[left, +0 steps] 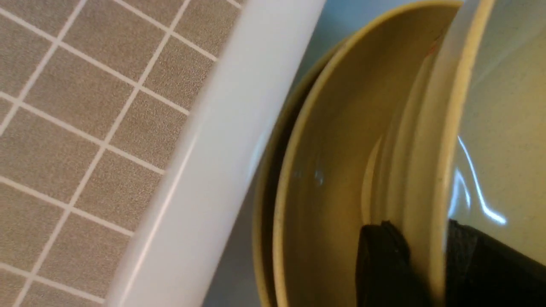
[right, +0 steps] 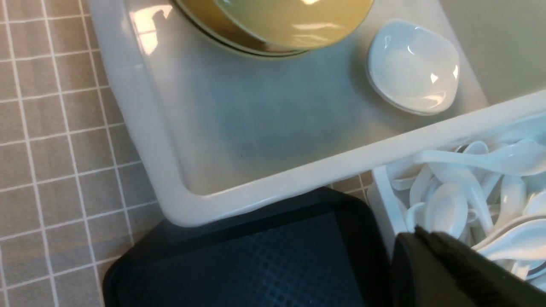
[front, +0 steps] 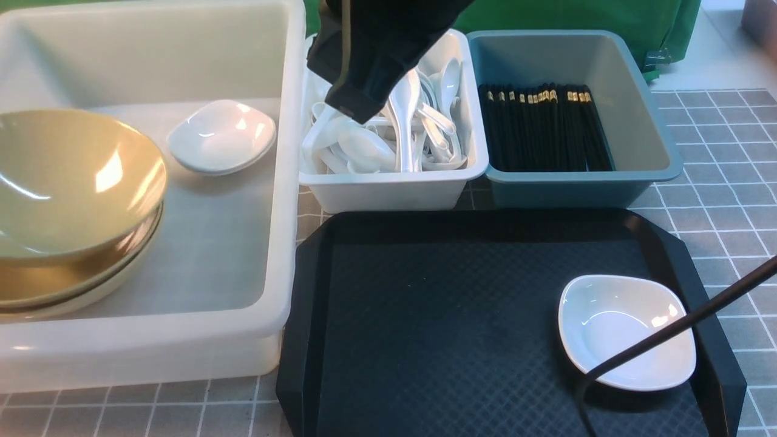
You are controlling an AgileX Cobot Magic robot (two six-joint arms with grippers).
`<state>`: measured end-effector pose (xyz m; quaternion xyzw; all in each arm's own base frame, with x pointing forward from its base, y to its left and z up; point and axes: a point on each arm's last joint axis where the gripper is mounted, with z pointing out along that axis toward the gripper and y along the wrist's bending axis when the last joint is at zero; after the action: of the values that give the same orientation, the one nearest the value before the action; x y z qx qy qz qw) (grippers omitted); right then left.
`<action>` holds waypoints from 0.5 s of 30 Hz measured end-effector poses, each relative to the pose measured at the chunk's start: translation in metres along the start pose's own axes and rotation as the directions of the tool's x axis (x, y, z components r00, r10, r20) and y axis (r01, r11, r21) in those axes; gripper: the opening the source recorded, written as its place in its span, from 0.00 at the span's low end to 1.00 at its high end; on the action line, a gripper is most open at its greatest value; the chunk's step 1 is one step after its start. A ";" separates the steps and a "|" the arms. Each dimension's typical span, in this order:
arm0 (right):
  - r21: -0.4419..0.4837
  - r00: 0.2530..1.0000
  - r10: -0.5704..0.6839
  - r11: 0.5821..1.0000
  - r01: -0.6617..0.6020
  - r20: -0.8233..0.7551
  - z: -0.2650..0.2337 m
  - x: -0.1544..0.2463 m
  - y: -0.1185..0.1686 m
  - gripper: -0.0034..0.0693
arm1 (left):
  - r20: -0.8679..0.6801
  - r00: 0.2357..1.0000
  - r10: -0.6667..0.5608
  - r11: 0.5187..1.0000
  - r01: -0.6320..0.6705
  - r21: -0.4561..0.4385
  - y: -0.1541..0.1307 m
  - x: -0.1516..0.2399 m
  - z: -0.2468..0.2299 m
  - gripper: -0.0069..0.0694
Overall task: On grey table put chopsticks spoon bowls plates into blue grey white boxes.
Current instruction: 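Place the tan bowl onto the bowl stack in the left bin with the left gripper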
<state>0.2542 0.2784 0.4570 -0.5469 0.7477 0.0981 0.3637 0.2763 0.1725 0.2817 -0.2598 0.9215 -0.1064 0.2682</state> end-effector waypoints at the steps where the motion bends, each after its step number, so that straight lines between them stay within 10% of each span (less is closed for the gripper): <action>1: 0.000 1.000 0.000 1.000 0.000 0.000 0.000 0.000 0.000 0.09 | -0.012 1.000 0.014 1.000 -0.014 -0.010 0.000 0.001 0.001 0.39; 9: 0.000 1.000 -0.002 1.000 0.002 0.000 0.000 0.000 0.000 0.09 | -0.051 0.997 0.052 0.993 -0.057 -0.103 -0.007 0.001 -0.014 0.82; 15: 0.015 1.000 0.017 1.000 -0.017 0.006 -0.007 0.000 -0.001 0.09 | 0.109 0.986 0.128 0.987 -0.116 -0.111 -0.041 -0.006 -0.079 0.88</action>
<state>0.2516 0.2740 0.4624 -0.5375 0.7518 0.0972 0.3693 0.2545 0.1460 0.3643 -0.2220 0.9229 -0.0265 0.3134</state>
